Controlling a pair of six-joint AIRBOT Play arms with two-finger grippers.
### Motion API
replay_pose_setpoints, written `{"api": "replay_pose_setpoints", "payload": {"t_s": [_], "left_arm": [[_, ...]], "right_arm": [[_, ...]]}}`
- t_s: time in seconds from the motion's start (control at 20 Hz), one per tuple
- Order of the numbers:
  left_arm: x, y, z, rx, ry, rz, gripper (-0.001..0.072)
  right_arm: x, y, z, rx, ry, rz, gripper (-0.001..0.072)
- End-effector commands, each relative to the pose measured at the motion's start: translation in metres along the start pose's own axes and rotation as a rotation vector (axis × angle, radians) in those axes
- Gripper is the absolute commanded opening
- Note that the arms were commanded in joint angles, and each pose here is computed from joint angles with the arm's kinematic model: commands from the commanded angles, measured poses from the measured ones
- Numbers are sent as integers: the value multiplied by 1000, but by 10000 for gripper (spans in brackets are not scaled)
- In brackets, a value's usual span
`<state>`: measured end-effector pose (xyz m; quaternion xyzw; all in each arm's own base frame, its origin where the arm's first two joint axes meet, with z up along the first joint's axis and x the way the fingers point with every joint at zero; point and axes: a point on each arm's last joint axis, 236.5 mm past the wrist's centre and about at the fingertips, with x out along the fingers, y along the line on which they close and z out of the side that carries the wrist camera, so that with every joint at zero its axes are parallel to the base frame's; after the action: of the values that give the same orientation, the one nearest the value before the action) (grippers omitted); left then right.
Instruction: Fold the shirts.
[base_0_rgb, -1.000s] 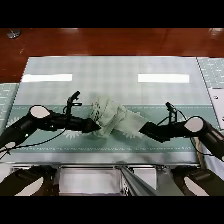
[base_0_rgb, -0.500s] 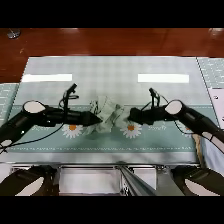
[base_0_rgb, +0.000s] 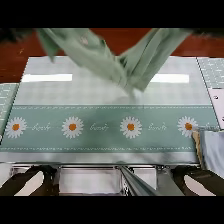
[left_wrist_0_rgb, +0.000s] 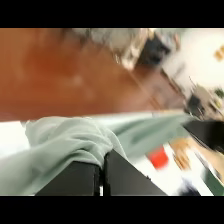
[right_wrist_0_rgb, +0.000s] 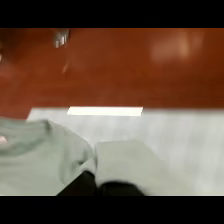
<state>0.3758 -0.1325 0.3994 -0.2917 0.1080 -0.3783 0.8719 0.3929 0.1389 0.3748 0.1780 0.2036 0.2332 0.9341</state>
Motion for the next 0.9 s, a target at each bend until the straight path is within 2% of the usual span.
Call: {"api": "replay_pose_setpoints", "payload": {"t_s": [0.0, 0.15, 0.3, 0.4, 0.45, 0.5, 0.65, 0.85], "left_arm": [[-63, -77, 99, 265, -239, 70, 31], [-110, -126, 128, 449, -362, 193, 31], [-153, -137, 136, 633, -434, 445, 31], [-175, -117, 136, 636, -429, 622, 31], [-178, -105, 131, 621, -396, 665, 31], [-176, -89, 125, 590, -360, 684, 31], [-143, -30, 83, 413, -196, 616, 31], [-78, 59, -47, 145, 171, 497, 31]], "right_arm": [[-122, 55, 58, -257, -181, -46, 17], [-192, 77, 31, -360, -185, -85, 17], [-245, 62, 0, -379, -150, -225, 17], [-260, 40, -26, -321, -80, -317, 17], [-261, 26, -45, -278, -19, -356, 17], [-257, 16, -64, -251, 47, -374, 17], [-222, -12, -118, -157, 206, -373, 17], [-153, -43, -188, -15, 345, -303, 17]]}}
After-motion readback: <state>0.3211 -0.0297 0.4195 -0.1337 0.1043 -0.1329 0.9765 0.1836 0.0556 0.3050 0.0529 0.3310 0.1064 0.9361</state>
